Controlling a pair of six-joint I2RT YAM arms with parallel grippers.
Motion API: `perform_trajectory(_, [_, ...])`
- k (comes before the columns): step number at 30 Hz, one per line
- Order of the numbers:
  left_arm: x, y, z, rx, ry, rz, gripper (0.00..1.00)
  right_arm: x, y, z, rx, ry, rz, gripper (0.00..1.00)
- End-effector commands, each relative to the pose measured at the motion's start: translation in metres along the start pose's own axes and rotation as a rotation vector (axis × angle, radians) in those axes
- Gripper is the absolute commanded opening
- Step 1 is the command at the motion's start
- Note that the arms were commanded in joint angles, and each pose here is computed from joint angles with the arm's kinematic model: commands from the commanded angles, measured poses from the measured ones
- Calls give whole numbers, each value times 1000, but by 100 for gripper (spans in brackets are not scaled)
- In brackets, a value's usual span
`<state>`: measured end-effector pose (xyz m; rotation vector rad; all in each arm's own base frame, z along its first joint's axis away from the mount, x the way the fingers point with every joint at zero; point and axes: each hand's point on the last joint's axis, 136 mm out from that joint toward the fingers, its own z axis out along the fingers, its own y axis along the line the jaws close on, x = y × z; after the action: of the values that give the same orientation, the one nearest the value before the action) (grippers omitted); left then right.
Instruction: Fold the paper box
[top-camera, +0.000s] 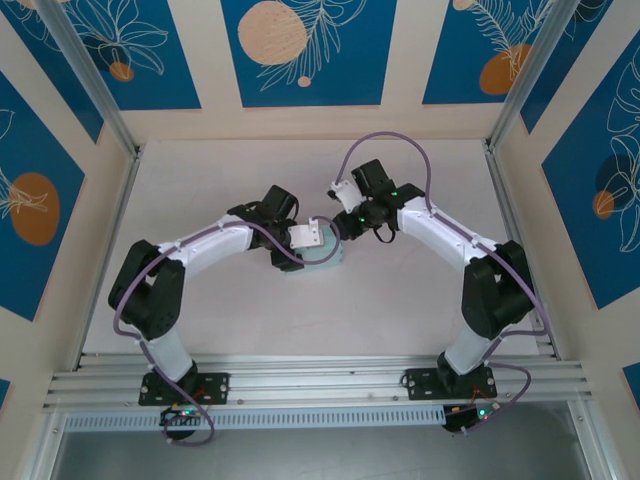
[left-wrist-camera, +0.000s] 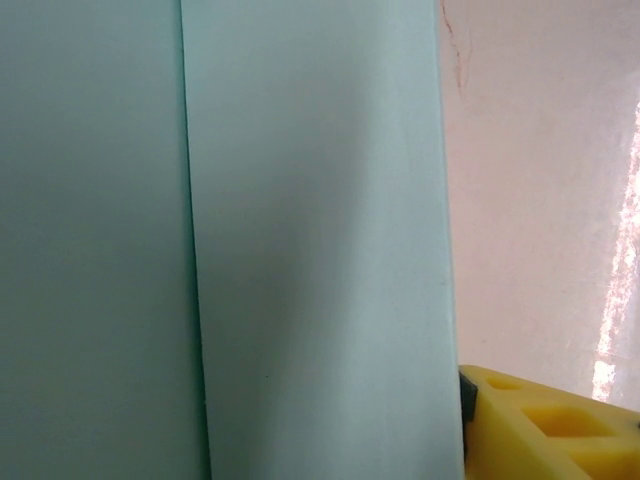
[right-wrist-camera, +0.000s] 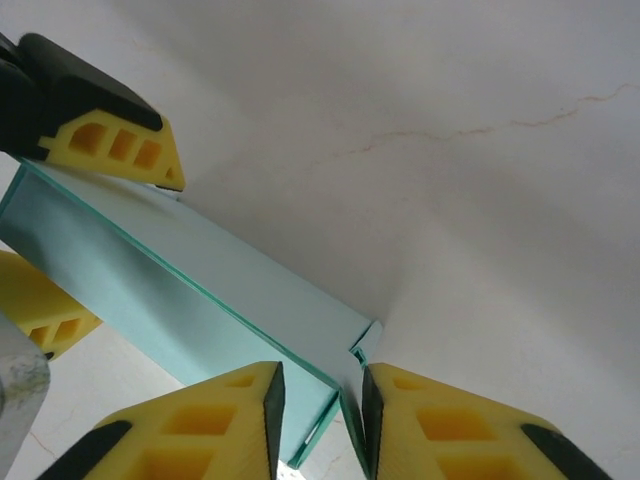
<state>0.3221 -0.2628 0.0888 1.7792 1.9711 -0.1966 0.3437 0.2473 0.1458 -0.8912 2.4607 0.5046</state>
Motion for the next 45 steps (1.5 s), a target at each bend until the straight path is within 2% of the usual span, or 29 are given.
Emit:
perform_trajectory(1, [-2, 0, 2, 30, -12, -13, 64, 7, 3, 3, 7, 17, 21, 25])
perform_trajectory(6, [-3, 1, 4, 26, -9, -31, 64, 3, 0, 1, 74, 8, 92, 16])
perform_trajectory(14, [-2, 4, 8, 18, -5, -69, 64, 7, 9, 13, 160, -17, 226, 14])
perform_trajectory(24, [3, 16, 12, -43, 28, -116, 63, 12, 17, 25, 304, -72, 216, 4])
perform_trajectory(27, [5, 22, 15, -69, 40, -137, 61, 10, 23, 26, 311, -89, 237, 6])
perform_trajectory(32, [2, 21, 19, -51, 26, -148, 59, 9, 34, 33, 261, -98, 249, 20])
perform_trajectory(34, [2, 19, 20, -34, 22, -141, 59, 10, 34, 32, 253, -99, 249, 18])
perform_trajectory(36, [1, 18, 19, -27, 23, -137, 60, 10, 33, 29, 244, -105, 252, 10])
perform_trajectory(39, [-1, 22, 14, -22, 7, -154, 67, 11, 28, 24, 247, -115, 252, 4])
perform_trajectory(41, [-7, 24, 5, -26, -32, -171, 77, 12, 25, 22, 261, -122, 237, 4])
perform_trajectory(44, [-20, 31, -15, -61, -111, -195, 97, 13, 21, 21, 284, -119, 206, 4])
perform_trajectory(45, [-25, 33, -23, -79, -143, -200, 100, 13, 20, 21, 293, -117, 194, 4])
